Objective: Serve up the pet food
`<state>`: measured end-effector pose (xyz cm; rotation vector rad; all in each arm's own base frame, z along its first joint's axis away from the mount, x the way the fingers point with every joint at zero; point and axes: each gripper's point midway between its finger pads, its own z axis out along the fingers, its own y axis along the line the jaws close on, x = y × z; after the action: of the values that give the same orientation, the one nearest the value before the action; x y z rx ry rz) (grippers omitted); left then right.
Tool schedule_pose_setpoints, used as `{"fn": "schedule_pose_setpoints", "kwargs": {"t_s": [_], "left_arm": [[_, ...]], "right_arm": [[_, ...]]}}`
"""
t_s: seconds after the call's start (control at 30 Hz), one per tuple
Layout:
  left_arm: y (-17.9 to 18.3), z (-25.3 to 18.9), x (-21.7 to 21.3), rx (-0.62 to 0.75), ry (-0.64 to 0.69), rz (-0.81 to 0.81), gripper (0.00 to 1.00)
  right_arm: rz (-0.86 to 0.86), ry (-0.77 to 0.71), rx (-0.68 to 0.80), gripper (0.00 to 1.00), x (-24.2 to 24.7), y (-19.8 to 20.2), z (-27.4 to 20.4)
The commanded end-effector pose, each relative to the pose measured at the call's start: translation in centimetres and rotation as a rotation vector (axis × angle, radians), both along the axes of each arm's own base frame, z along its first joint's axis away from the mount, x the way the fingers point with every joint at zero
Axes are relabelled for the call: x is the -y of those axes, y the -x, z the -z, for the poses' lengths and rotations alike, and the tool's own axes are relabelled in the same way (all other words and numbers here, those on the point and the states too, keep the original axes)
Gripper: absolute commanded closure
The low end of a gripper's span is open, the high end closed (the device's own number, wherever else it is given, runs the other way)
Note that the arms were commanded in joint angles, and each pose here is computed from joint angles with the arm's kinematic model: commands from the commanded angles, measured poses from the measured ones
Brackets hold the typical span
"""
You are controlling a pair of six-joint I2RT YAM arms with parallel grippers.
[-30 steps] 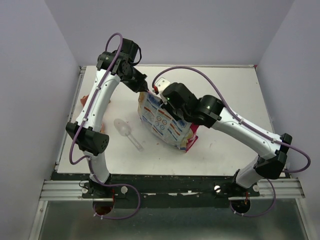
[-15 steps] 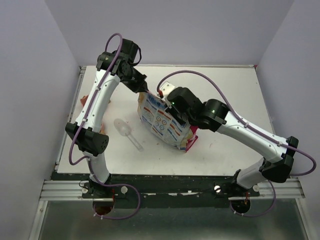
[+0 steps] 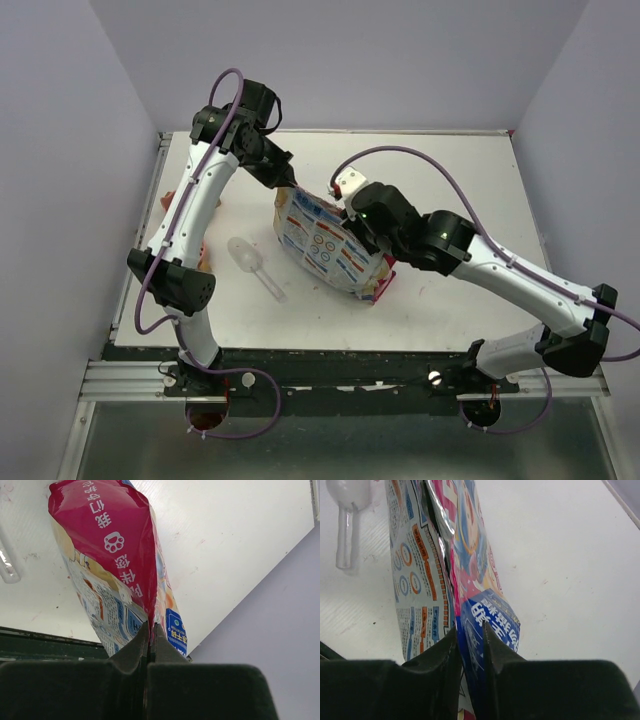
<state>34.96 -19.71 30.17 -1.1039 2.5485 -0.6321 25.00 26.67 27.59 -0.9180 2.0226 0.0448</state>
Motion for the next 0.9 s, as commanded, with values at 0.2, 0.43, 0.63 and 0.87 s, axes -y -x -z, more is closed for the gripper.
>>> {"fn": "schedule_pose_setpoints", "kwargs": {"t_s": [0.2,0.43,0.63,0.87], "left_arm": [[0.9,-2.8,-4.1,0.078,-0.054,-0.101,1.0],[0.8,-2.9,-4.2,0.086,-0.05,-0.111,1.0],[1.3,-2.2,-3.1,0.04,0.015,-0.115,1.0],[2.3,-2.1,-1.7,-0.036,0.108,-0.124,1.0]], "right_arm": [[0.104,0.065,-0.016,1.0,7.5,3.0,1.0],[0.039,-0.016,-0.049,0.8,5.1,3.3,0.5],[-0.034,-0.182,0.082,0.48,-2.2,-0.8,-4.0],[-0.204,-0.129,0.183,0.46,-9.6,-4.8,-4.3]]}}
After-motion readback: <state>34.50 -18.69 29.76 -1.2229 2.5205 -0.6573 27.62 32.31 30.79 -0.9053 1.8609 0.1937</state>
